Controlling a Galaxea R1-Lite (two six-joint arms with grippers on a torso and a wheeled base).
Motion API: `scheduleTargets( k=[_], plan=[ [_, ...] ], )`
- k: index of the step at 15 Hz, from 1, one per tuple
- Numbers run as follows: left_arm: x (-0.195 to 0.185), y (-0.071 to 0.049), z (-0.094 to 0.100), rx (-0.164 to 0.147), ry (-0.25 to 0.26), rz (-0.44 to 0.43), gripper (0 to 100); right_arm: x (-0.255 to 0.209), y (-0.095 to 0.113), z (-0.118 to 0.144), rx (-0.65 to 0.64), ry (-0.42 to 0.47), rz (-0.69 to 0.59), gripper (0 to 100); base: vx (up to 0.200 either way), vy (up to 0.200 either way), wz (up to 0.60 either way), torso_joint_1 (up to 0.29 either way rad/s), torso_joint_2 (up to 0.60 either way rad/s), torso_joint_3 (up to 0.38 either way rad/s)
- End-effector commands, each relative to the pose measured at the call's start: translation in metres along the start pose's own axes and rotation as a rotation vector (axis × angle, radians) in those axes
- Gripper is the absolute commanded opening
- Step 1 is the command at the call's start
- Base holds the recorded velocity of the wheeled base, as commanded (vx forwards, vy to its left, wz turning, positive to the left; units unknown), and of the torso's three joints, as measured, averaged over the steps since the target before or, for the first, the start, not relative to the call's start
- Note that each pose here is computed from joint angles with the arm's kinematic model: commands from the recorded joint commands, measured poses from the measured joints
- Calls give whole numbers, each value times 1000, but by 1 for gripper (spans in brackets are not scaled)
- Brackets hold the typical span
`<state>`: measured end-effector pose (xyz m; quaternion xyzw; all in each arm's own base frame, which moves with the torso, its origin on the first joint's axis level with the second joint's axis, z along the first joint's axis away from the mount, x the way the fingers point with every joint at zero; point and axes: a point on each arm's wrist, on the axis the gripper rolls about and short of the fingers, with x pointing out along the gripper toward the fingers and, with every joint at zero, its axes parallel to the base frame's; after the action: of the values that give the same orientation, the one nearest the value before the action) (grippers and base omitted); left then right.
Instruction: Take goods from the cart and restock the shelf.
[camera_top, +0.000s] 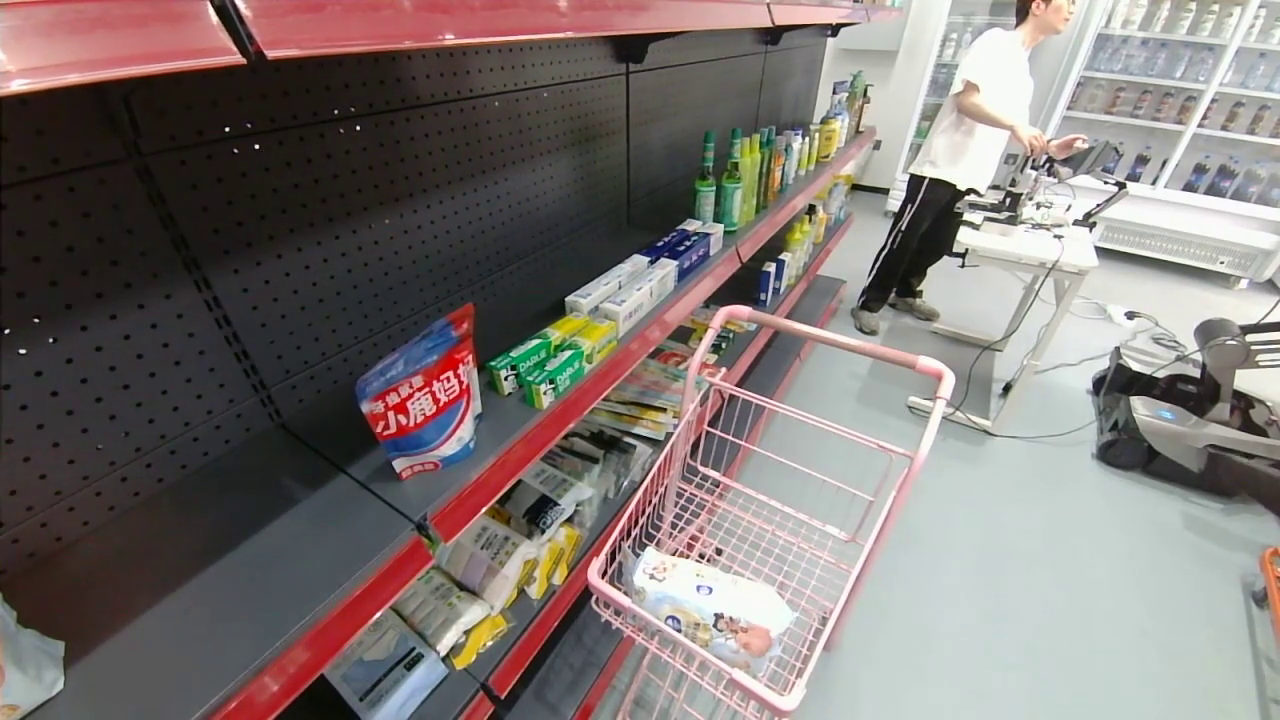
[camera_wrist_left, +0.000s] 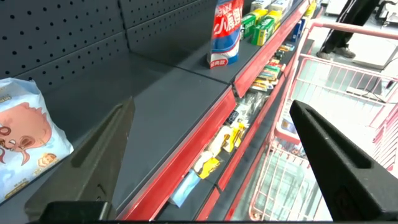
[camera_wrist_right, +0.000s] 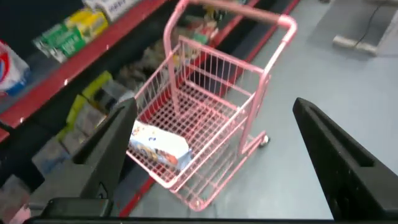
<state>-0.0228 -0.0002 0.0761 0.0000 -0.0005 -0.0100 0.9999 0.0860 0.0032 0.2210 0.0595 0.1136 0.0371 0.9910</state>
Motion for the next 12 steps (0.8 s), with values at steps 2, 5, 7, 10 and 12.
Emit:
scheduleTargets(
  k=[2,5,7,10,12],
  plan=[
    [0,0,0,0,0,0,100,181,-16,-39,-108,489,119,100,0,0,0,0,0,0],
    [0,0,0,0,0,0,100,231,-13,-85,-223,655,347,100,0,0,0,0,0,0],
    [0,0,0,0,0,0,100,254,-5,-110,-349,712,434,100,0,0,0,0,0,0],
    [0,0,0,0,0,0,100,281,0,-133,-454,743,509,100,0,0,0,0,0,0],
    [0,0,0,0,0,0,100,307,8,-148,-508,745,550,100,0,0,0,0,0,0]
  ],
)
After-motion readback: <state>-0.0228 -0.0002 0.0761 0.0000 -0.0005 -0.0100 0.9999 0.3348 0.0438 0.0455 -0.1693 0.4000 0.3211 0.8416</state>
